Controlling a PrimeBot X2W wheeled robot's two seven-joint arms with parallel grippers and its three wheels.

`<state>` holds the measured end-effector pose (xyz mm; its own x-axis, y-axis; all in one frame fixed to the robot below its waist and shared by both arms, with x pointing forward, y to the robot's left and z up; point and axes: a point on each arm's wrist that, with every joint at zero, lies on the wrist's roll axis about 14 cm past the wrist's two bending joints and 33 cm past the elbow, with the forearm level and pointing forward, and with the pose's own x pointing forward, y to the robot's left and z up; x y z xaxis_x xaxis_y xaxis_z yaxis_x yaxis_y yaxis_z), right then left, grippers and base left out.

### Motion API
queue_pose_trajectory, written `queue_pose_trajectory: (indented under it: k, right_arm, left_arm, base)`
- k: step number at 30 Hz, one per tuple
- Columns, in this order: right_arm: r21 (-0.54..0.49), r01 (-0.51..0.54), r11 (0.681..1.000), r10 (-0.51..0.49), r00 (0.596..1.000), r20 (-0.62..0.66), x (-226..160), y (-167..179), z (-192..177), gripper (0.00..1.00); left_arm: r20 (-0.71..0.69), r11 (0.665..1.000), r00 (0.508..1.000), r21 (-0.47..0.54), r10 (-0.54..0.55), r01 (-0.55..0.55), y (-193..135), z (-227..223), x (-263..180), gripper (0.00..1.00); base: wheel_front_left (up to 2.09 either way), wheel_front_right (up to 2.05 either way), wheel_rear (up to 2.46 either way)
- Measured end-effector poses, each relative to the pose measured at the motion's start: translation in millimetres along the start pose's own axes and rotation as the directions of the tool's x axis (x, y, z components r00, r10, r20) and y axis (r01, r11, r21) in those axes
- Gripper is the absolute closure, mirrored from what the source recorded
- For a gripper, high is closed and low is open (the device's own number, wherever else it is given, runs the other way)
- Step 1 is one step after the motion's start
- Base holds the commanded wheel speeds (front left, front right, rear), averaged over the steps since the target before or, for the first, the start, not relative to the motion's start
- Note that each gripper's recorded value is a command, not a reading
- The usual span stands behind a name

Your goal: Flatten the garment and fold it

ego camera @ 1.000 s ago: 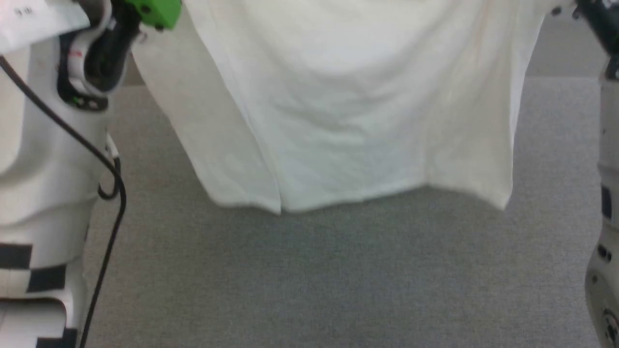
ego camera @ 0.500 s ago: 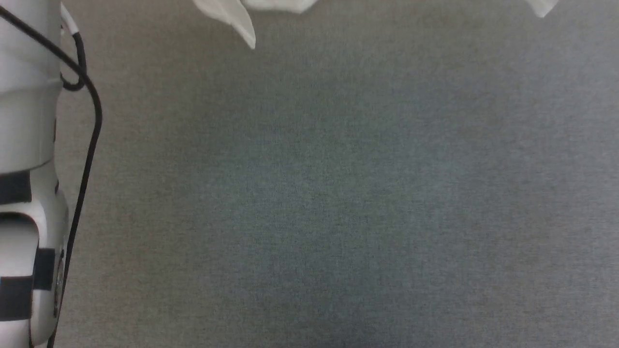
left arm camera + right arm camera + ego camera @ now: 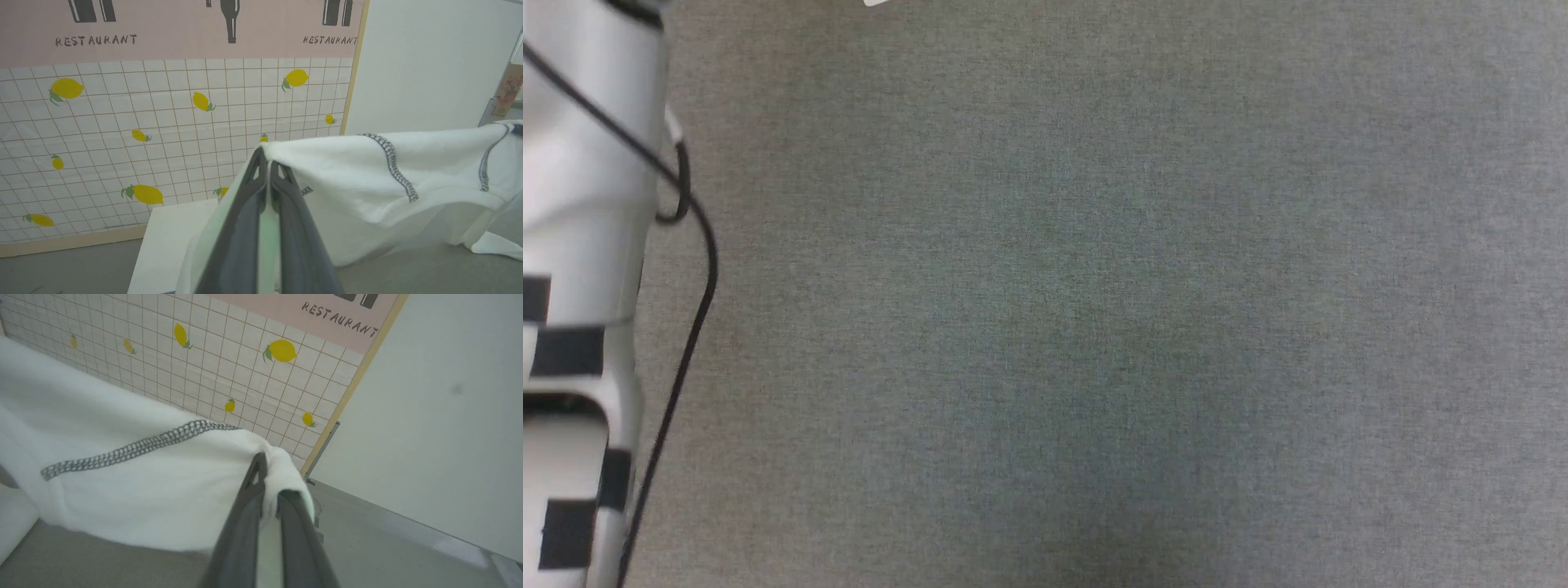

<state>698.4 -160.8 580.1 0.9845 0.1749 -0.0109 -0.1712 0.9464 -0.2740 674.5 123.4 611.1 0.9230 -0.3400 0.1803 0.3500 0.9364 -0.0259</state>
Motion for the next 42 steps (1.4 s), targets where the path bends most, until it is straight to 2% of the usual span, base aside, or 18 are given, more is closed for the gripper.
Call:
queue_pose_trajectory:
  k: [7,13,21,27,39,42]
  right_arm:
    - [0.044,-0.059,0.997,0.061,0.997,-0.056,-35,0,-23,1.00]
    - [0.104,-0.069,0.992,0.080,0.991,-0.106,-84,-10,-40,1.00]
    - [0.209,-0.059,0.976,0.109,0.965,-0.238,-172,8,-81,1.00]
    - [0.283,-0.042,0.958,0.131,0.944,-0.303,-229,28,-92,1.00]
    - [0.325,0.004,0.946,0.144,0.890,-0.432,-311,42,-106,1.00]
    - [0.340,0.028,0.940,0.151,0.859,-0.489,-336,44,-115,1.00]
  left_arm:
    - [-0.122,0.991,0.987,0.073,-0.107,0.116,-21,-26,-46,1.00]
    - [-0.199,0.984,0.966,0.020,-0.168,0.175,-44,-41,-98,1.00]
    - [-0.307,0.988,0.939,-0.057,-0.157,0.146,-69,-67,-177,1.00]
    - [-0.391,0.990,0.912,-0.101,-0.127,0.095,-79,-79,-228,1.00]
    - [-0.550,0.982,0.821,-0.181,-0.154,0.063,-112,-96,-314,1.00]
    - [-0.579,0.974,0.798,-0.220,-0.169,0.046,-124,-98,-336,1.00]
  base:
    - [0.00,0.00,0.00]
    - [0.00,0.00,0.00]
    - [0.00,0.00,0.00]
    - [0.00,0.00,0.00]
    - [0.00,0.00,0.00]
    - [0.00,0.00,0.00]
